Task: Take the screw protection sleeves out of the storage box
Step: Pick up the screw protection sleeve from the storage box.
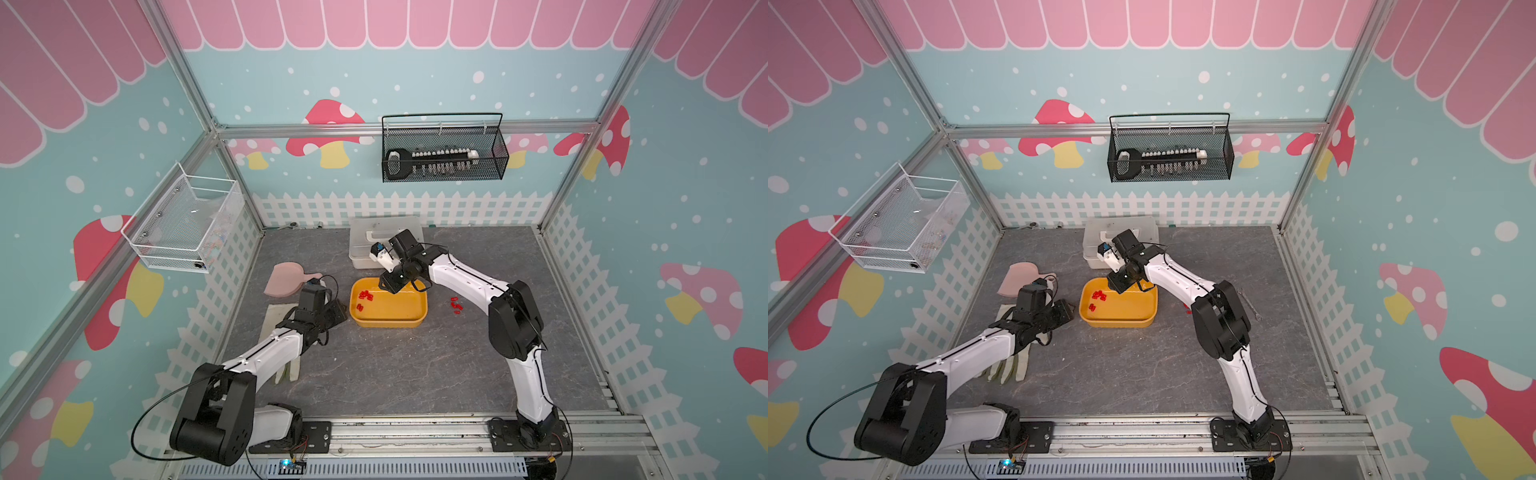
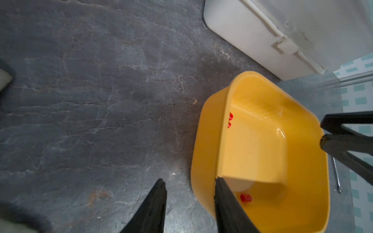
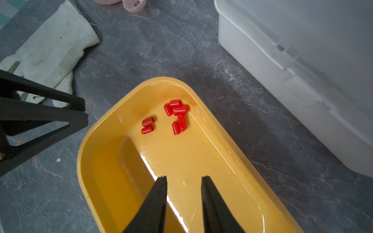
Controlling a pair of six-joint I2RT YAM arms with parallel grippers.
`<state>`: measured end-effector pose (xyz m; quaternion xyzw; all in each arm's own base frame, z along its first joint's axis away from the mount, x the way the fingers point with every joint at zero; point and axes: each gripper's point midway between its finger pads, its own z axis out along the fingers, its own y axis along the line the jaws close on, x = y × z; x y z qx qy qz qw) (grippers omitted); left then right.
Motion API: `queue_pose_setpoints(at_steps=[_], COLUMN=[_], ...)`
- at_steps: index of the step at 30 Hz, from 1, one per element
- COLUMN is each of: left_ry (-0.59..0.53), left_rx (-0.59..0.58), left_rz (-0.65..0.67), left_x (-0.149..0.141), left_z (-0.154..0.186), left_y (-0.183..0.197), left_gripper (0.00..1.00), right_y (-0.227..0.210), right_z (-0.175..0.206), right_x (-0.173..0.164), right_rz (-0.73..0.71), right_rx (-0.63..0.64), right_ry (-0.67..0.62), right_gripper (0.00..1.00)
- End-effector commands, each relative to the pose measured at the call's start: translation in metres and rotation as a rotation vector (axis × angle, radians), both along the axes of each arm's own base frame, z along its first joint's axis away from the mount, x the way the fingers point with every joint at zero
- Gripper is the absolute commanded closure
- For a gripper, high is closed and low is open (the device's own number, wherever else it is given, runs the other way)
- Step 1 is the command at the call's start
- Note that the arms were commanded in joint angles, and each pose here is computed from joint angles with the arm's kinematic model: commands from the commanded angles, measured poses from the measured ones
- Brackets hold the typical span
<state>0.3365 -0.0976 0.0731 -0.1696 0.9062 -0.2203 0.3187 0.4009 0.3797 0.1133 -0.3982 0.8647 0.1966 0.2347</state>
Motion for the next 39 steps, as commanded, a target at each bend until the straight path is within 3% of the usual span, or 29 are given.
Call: queue_pose_setpoints(at_steps=[1, 10, 21, 39], left_ry=[-0.067, -0.057, -0.082, -0.076], left_rx=[-0.053, -0.099, -0.073, -0.080], left_rz=[-0.012, -0.048, -0.037, -0.051], left_x=[0.024, 0.045, 0.033, 0.033], left_z=[0.019, 0.018, 0.024, 0.022], left_y=[-0.009, -0.024, -0.017, -0.021], left_gripper=[0.58, 0.58, 0.57, 0.57], right_y=[0.015, 0.039, 0.033, 0.036], right_z=[-0.010, -0.042, -0.069, -0.089], right_x=[0.000, 0.012, 0.025, 0.019], right_rz=[0.013, 0.027, 0.022, 0.015], right_rx=[0.006, -0.012, -0.117, -0.110], right_ry=[0.019, 0.028, 0.014, 0.069], right_gripper=[0.68, 0.70, 0.74, 0.78])
